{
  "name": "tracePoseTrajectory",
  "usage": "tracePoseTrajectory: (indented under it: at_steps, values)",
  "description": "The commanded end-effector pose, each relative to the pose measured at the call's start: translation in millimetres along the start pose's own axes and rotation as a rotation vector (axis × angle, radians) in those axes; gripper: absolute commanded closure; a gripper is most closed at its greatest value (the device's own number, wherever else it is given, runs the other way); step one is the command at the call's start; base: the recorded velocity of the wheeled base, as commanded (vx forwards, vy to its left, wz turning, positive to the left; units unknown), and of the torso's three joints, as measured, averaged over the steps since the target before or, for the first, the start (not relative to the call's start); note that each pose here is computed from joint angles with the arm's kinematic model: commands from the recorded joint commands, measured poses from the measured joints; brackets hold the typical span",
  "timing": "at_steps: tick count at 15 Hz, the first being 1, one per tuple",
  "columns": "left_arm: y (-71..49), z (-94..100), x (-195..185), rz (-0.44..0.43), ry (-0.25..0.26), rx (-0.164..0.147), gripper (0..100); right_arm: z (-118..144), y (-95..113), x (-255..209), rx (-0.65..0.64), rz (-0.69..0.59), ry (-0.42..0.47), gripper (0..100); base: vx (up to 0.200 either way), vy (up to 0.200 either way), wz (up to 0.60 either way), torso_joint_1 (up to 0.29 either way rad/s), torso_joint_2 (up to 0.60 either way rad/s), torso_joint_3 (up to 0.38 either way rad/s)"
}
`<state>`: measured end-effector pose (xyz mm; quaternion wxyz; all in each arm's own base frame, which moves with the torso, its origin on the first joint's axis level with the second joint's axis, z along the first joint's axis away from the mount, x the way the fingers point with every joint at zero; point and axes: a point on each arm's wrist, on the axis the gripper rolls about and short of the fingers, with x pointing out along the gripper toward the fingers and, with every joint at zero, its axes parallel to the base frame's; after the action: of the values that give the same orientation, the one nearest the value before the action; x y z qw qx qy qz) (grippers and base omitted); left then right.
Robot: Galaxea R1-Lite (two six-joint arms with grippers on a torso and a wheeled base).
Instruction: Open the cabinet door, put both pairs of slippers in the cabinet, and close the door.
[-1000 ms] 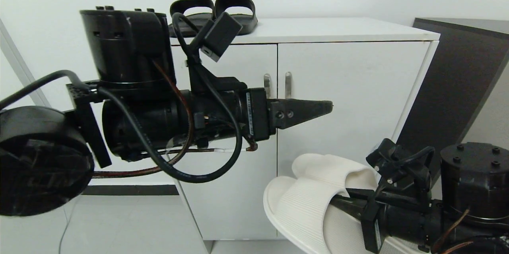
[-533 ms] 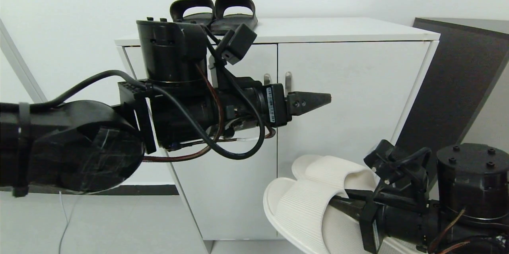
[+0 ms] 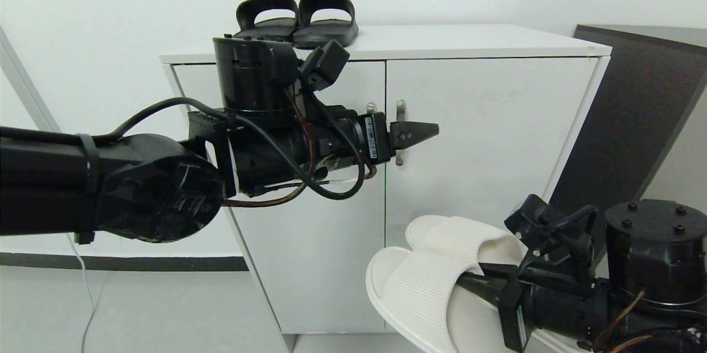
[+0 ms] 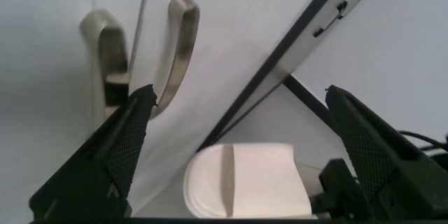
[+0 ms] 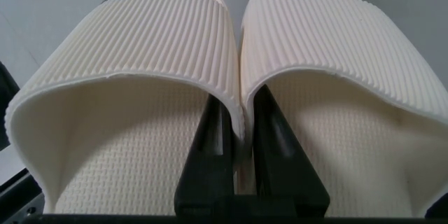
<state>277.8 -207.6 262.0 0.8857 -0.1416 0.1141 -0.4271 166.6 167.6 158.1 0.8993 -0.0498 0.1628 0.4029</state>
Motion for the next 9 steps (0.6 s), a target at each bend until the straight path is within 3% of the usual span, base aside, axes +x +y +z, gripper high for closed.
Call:
tracePoseTrajectory:
  at_steps: [1,9]
  values:
    - [5.8,0.8,9.8,0.018,-0.008,0.0,0,-0.3,0.0,0.4,0.0,0.001,0.002,100,0.0,0.0,0.0,0.0,0.0,0.0]
    - [11.6,-1.4,36.2,0.003,-0.004,0.001,0,0.0,3.0,-1.4,-0.006,0.009,-0.002,100,0.0,0.0,0.0,0.0,0.0,0.0]
